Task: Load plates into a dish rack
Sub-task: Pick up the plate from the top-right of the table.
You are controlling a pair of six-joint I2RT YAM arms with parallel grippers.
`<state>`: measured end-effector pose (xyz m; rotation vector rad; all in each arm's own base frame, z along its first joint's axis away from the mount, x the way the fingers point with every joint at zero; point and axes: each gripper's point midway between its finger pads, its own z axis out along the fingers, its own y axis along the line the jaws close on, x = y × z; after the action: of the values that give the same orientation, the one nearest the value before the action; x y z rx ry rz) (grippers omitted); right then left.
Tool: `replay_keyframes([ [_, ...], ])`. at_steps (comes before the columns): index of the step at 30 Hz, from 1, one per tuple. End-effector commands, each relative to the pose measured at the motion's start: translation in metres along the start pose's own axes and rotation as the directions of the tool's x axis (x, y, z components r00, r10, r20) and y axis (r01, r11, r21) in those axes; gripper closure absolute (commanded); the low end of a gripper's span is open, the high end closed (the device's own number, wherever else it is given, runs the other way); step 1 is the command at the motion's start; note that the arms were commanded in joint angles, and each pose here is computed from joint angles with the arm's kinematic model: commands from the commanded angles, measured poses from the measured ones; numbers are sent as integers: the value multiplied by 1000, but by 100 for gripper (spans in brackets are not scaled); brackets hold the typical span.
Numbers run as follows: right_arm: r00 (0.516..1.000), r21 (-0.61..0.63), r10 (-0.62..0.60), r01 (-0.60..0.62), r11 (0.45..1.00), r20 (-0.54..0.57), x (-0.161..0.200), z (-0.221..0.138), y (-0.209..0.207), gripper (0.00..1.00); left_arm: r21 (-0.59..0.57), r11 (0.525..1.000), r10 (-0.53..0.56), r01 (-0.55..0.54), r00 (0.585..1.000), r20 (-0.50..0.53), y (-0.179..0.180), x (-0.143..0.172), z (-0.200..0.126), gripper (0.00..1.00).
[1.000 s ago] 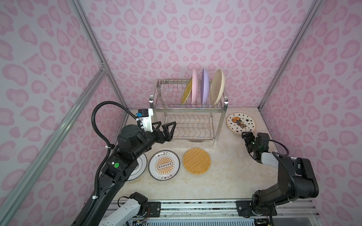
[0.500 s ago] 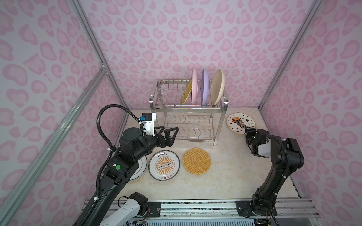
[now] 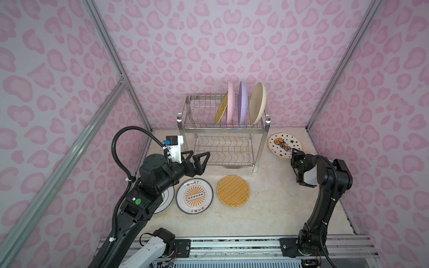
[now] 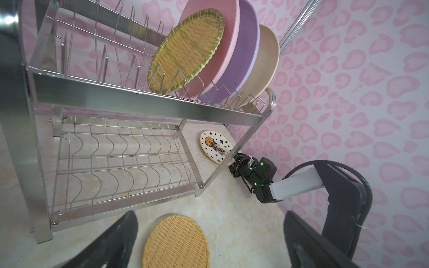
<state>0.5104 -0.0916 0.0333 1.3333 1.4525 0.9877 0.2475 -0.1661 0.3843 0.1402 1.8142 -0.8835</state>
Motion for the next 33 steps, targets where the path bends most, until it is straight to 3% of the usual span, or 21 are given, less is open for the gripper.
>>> replay_keyframes([
  [1,997,174,51,-41,984,-54,14,0,-56,57,7,1000,1,-1,1000,30,-2,-6,0,1],
  [4,996,175,62,-49,983,-69,16,4,-61,63,3,1000,-4,4,1000,27,0,-5,1,0],
  [8,992,140,86,-74,987,-87,16,7,-53,82,-3,1000,-9,9,1000,26,1,-3,1,0],
  [15,992,112,63,-50,992,-113,17,5,-47,98,-16,1000,-18,18,999,27,4,-2,1,0],
  [24,994,60,-93,97,993,-64,7,-41,10,100,-6,999,-42,42,999,-5,4,3,8,0],
  [33,943,224,-333,323,920,12,-10,-122,30,100,25,996,-82,83,996,-33,0,9,13,0],
])
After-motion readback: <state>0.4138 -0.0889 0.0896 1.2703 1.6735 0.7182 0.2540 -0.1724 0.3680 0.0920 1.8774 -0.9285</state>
